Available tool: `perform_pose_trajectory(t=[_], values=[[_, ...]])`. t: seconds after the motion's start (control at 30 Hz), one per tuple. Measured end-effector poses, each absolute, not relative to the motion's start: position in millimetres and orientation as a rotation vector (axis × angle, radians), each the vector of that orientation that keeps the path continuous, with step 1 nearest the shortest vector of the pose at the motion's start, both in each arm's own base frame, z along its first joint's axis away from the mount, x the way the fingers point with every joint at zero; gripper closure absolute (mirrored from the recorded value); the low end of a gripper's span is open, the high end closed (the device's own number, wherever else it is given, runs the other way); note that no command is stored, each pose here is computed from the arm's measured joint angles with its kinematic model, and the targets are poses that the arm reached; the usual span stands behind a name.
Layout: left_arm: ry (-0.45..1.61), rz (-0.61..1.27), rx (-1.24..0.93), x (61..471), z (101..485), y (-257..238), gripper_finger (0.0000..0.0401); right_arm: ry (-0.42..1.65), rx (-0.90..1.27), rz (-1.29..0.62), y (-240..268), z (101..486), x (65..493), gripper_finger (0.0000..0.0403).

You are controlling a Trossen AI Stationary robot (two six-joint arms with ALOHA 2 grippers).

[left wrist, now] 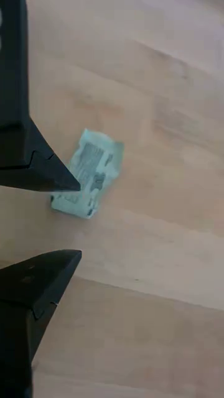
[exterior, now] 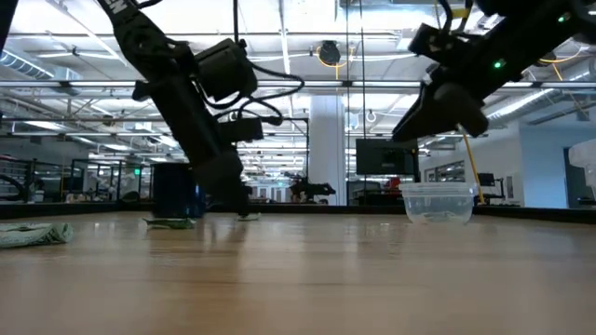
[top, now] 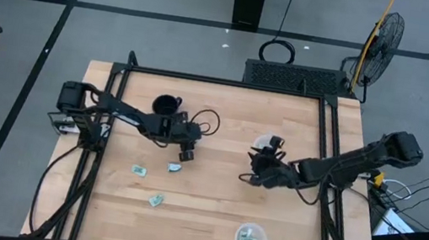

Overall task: Pick and place Stevia / Truvia into bins
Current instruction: Put the light green stevia packet into the top transparent container

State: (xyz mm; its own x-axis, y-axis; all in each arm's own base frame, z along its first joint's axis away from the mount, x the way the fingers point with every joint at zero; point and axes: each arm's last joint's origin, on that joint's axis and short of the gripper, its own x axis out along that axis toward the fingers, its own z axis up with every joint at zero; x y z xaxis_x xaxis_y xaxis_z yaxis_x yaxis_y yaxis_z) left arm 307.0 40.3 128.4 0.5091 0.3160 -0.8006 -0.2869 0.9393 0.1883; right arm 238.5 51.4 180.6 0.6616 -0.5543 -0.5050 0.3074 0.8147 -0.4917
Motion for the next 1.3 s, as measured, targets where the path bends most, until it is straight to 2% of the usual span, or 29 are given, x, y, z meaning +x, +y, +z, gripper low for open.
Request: perform_pose_trajectory(t=[0.47, 0.57, 0.8, 0.9, 1.0, 1.3], values=[[0.953, 0.403, 0.002, 312.3, 118.4, 43.4, 0.0239, 0.608, -0.430, -0.556, 27.5, 182.0, 247.4, 0.0316], [0.951, 0.398, -0.003, 312.6, 118.4, 43.3, 0.0270, 0.603, -0.423, -0.569, 24.7, 182.6, 248.2, 0.0316], [0.941, 0.361, -0.055, 313.3, 118.4, 45.4, 0.0386, 0.602, -0.425, -0.575, 22.7, 183.1, 248.7, 0.0316], [0.929, 0.353, -0.050, 314.4, 119.1, 45.2, 0.0390, 0.613, -0.466, -0.562, 22.8, 183.3, 248.8, 0.0316], [0.888, 0.268, -0.052, 318.6, 121.1, 42.0, 0.0394, 0.619, -0.485, -0.550, 23.0, 183.2, 248.9, 0.0316], [0.640, -0.052, -0.076, 329.8, 157.1, 20.5, 0.0397, 0.538, -0.325, -0.136, 32.6, 183.4, 259.3, 0.0316]])
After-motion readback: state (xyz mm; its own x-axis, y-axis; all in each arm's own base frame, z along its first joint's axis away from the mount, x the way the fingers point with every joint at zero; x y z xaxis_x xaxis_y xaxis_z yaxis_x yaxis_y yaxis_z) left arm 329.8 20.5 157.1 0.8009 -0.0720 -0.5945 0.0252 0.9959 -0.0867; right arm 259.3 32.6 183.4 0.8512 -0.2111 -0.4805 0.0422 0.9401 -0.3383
